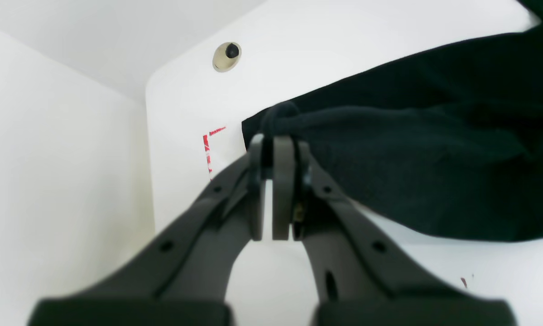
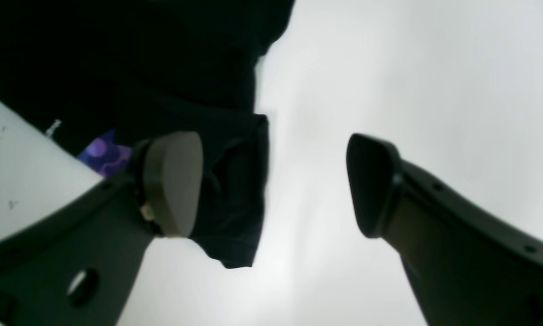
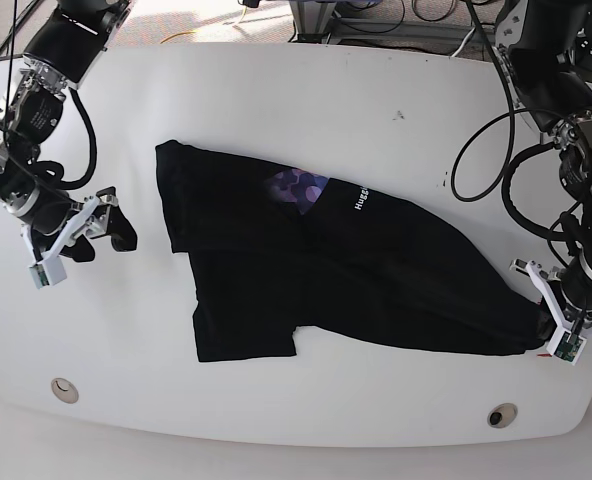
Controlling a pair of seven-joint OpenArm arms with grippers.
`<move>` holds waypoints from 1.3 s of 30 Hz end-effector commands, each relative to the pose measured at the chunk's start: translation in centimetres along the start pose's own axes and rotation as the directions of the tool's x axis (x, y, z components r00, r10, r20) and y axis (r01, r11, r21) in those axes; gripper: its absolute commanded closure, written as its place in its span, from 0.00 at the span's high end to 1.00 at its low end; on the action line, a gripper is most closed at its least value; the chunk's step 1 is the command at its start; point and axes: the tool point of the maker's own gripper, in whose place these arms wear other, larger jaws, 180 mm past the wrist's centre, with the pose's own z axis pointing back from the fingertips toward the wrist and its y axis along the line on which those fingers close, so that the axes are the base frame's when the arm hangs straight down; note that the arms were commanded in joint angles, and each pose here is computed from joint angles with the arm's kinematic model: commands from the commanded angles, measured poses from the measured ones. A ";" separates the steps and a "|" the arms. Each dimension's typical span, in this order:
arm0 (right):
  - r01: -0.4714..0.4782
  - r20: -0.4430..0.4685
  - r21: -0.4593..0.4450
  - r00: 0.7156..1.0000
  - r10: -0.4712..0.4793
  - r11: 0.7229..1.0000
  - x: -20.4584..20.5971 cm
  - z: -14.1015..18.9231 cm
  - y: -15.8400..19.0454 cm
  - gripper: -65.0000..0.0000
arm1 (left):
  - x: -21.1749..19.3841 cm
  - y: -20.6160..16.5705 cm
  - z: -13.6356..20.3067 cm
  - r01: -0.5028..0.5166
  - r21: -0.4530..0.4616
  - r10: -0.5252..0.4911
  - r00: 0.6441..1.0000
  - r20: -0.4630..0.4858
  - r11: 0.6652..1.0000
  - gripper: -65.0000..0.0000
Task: Layout the t-shirt on the table in an organized manner, then fold the t-shirt properly
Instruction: 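Swing the lifted shirt with both grippers, flipping it over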
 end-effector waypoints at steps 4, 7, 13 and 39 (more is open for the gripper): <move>0.074 -0.027 0.094 0.997 -0.072 0.993 -1.6 -2.9 1.2 0.74 | 1.3 0.7 0.6 0.007 0.021 -0.008 0.999 0.047 1.000 0.01; 0.121 -0.062 0.126 0.992 -0.114 0.985 -2.9 -4.3 1.5 0.74 | 0.5 0.2 0.5 0.006 0.009 -0.007 1.000 0.030 1.000 0.01; 0.160 -0.082 0.182 0.986 -0.147 0.970 -4.1 -6.8 2.7 0.74 | -0.3 -0.2 0.4 0.006 -0.002 -0.006 1.000 0.011 1.000 0.01; 0.232 -0.169 0.284 0.967 -0.189 0.930 -6.3 -10.4 6.5 0.74 | -1.9 -1.1 0.3 0.007 -0.023 -0.007 1.000 -0.028 1.000 0.00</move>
